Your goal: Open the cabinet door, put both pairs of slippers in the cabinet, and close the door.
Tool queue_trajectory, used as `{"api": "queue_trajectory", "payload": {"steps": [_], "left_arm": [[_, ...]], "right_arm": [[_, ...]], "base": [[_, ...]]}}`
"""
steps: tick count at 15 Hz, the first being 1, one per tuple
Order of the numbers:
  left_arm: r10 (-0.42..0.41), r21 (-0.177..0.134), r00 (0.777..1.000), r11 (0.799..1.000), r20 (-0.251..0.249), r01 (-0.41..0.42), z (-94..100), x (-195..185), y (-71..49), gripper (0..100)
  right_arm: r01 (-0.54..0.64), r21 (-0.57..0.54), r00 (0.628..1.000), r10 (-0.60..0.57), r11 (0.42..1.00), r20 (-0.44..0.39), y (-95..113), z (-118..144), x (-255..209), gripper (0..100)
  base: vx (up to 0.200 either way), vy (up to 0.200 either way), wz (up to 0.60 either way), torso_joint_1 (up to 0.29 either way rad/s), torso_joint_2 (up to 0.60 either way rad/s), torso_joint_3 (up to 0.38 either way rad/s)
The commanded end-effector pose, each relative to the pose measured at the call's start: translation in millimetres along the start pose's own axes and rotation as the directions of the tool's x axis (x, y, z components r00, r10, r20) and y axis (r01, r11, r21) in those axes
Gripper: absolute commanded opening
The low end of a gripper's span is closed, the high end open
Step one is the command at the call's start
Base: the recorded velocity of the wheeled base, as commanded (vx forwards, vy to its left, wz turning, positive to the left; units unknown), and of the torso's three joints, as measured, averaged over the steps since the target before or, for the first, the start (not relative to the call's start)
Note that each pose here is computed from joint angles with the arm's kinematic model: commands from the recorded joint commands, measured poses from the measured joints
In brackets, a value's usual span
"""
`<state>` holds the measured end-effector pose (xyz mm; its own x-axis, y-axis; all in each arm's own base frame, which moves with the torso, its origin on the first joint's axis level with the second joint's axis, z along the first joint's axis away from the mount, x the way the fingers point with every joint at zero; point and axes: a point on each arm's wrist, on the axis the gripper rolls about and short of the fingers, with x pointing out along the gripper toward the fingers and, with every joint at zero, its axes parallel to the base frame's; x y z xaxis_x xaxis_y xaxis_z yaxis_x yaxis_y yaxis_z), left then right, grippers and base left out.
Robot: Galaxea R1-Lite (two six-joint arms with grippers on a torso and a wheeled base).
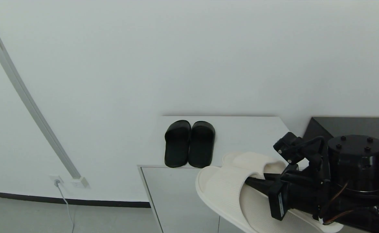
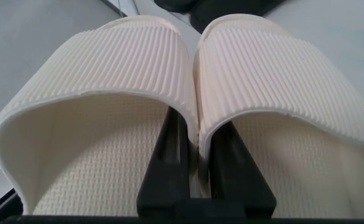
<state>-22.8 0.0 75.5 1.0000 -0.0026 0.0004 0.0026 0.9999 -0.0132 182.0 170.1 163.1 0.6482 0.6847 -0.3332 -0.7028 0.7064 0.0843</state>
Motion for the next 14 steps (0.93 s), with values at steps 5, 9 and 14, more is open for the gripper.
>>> {"api": "queue_trajectory", "payload": {"steps": [5, 9, 14], "left_arm": [[0.001, -0.001, 1.000, 1.000, 0.001, -0.001, 0.1, 0.0, 0.0, 100], [0.001, -0.001, 1.000, 1.000, 0.001, -0.001, 0.1, 0.0, 0.0, 100], [-0.001, -0.001, 1.000, 1.000, 0.001, 0.001, 0.1, 0.0, -0.1, 100]], "right_arm": [[-0.003, -0.003, 1.000, 0.003, 1.000, -0.008, 1.3, -3.3, -2.2, 0], [-0.012, -0.004, 1.000, 0.012, 1.000, -0.012, 3.5, -5.4, -4.8, 0], [-0.021, -0.007, 1.000, 0.021, 1.000, -0.019, 5.7, -8.0, -6.7, 0]], "base": [[0.000, -0.080, 0.00, 0.007, 0.00, 0.001], [0.000, 0.000, 0.00, 0.000, 0.00, 0.000], [-0.040, 0.000, 0.00, 0.000, 0.00, 0.000]]}}
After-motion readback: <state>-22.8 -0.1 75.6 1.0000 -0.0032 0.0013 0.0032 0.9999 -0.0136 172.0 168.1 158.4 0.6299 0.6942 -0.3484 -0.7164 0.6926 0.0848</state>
